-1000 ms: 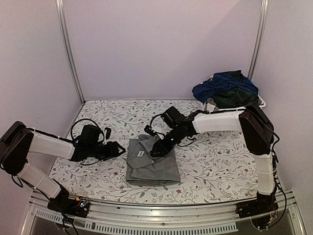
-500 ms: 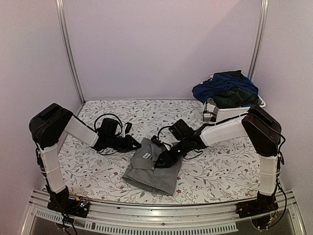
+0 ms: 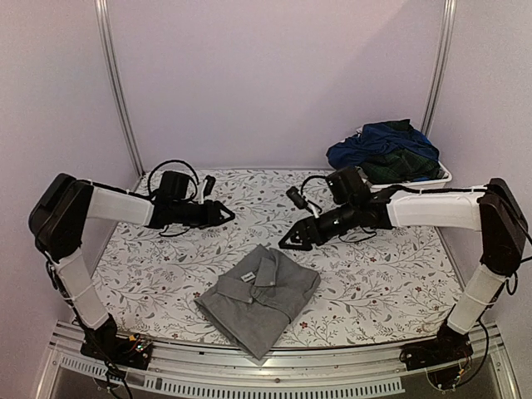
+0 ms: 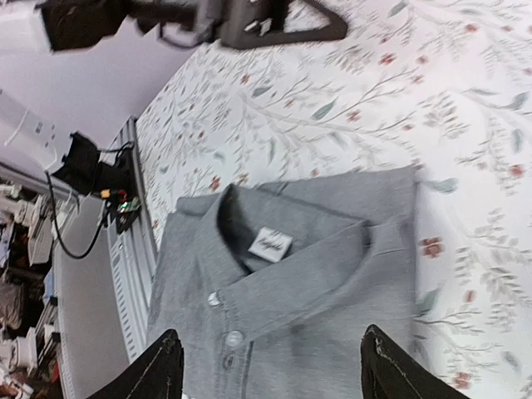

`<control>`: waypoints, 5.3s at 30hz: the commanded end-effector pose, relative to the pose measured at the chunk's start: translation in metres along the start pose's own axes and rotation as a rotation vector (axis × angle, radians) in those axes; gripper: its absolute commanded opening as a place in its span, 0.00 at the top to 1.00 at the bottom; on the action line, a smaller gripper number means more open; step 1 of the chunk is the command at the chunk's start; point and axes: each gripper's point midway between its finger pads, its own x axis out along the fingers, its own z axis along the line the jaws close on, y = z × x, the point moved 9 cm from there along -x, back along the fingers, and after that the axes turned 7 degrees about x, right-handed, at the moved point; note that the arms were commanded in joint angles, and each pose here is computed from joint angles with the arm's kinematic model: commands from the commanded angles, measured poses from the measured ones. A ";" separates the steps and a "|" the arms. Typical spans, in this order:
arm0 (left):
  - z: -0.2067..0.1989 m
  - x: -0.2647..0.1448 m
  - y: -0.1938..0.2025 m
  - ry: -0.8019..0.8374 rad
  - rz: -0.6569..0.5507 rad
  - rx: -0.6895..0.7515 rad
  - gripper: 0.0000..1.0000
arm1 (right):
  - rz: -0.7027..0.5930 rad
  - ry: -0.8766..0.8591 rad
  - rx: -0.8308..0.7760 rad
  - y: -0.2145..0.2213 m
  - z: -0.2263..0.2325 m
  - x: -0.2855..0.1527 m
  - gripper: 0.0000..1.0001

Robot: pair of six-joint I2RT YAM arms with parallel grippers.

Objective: Fold and stack the mixed laundry pile
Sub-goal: Rotate the square-folded shirt at the center of the board, then smooth out the square-folded shirt at the center of the board, then move the square-folded shirt to the center of the board.

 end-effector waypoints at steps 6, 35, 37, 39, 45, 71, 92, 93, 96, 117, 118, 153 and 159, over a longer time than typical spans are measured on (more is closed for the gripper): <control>-0.036 -0.072 0.101 -0.114 0.110 -0.184 0.40 | 0.101 0.143 0.043 0.013 -0.064 0.022 0.30; -0.058 -0.079 0.035 -0.229 -0.026 0.101 0.52 | 0.111 -0.015 0.205 0.112 -0.027 -0.006 0.39; -0.083 -0.074 0.030 -0.144 -0.005 0.197 0.52 | 0.057 -0.014 0.186 0.097 -0.027 -0.011 0.40; -0.104 -0.060 0.032 -0.056 0.052 0.251 0.54 | 0.032 -0.025 0.173 0.086 -0.026 -0.010 0.43; -0.146 -0.007 0.055 0.085 0.220 0.337 0.63 | 0.039 -0.055 0.194 0.074 -0.034 0.007 0.48; -0.165 0.052 0.102 0.150 0.454 0.357 0.88 | 0.079 -0.115 0.253 0.083 -0.051 0.033 0.54; -0.126 0.013 0.054 -0.140 0.127 0.272 0.62 | 0.031 -0.053 0.262 0.073 -0.056 0.035 1.00; -0.121 0.006 0.052 -0.156 0.106 0.250 0.58 | 0.026 -0.032 0.269 0.073 -0.058 0.034 1.00; -0.102 -0.024 0.051 -0.179 0.055 0.170 0.55 | 0.018 0.015 0.277 0.073 -0.061 0.029 1.00; -0.021 -0.084 0.122 -0.219 0.114 -0.180 0.62 | 0.083 -0.011 0.213 0.040 -0.066 0.052 0.62; -0.022 -0.083 0.121 -0.203 0.110 -0.179 0.67 | 0.094 -0.025 0.210 0.039 -0.066 0.054 0.63; 0.024 -0.082 0.145 -0.483 0.119 -0.269 0.88 | 0.112 0.124 0.149 0.022 -0.076 0.057 0.62; 0.019 -0.081 0.131 -0.435 0.067 -0.243 0.90 | 0.092 0.217 0.125 0.016 -0.086 0.059 1.00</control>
